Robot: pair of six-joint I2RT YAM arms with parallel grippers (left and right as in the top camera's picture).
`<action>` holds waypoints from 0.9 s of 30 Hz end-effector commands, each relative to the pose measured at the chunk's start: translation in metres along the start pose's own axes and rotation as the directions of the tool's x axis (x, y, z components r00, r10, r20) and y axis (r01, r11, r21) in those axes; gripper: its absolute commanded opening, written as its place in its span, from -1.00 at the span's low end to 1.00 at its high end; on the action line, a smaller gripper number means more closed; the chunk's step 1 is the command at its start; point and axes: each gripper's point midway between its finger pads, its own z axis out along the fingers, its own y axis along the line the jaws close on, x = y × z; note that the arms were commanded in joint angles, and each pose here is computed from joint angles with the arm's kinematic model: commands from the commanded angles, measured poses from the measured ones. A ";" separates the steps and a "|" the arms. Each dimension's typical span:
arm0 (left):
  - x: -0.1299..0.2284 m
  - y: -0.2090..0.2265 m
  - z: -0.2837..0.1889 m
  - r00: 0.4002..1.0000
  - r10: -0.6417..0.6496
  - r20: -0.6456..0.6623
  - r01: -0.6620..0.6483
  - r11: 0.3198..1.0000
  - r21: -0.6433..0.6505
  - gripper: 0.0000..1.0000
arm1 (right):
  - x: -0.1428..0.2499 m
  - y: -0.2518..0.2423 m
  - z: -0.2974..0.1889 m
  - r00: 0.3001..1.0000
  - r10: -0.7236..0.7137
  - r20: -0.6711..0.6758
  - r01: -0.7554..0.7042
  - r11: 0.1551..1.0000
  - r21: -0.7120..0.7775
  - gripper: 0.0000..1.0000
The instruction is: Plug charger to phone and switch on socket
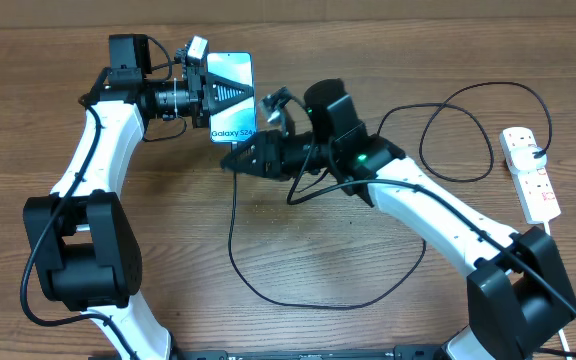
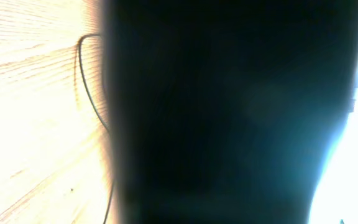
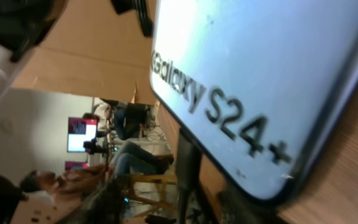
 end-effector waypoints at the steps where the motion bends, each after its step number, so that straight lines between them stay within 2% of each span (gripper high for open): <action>1: 0.008 -0.023 0.000 0.999 0.011 -0.042 -0.008 0.997 0.073 -0.91 | -0.002 0.003 0.002 0.999 -0.032 0.012 0.032 0.999 0.007 -0.25; 4: 0.010 -0.025 -0.001 0.999 0.012 -0.052 -0.007 0.996 0.089 -0.91 | -0.002 0.003 0.002 0.999 -0.031 0.012 0.031 0.999 0.007 -0.32; 8: 0.010 -0.026 0.000 0.998 0.013 -0.054 -0.009 0.996 0.091 -0.91 | -0.005 0.001 0.002 0.999 -0.029 0.027 0.028 0.999 0.021 -0.78; 10: 0.010 -0.026 0.000 0.998 0.014 -0.054 -0.009 0.996 0.091 -0.91 | -0.007 -0.001 0.002 0.999 -0.026 0.040 0.024 0.999 0.032 -0.92; 21: 0.019 -0.039 -0.002 0.988 0.127 -0.083 -0.111 0.978 0.176 -0.92 | -0.016 0.000 -0.002 0.997 -0.016 0.070 0.014 1.000 0.026 -0.92; 27: 0.025 -0.039 0.005 0.984 0.151 -0.096 -0.132 0.974 0.182 -0.91 | -0.021 0.000 -0.005 0.996 -0.020 0.086 0.018 1.000 0.022 -0.92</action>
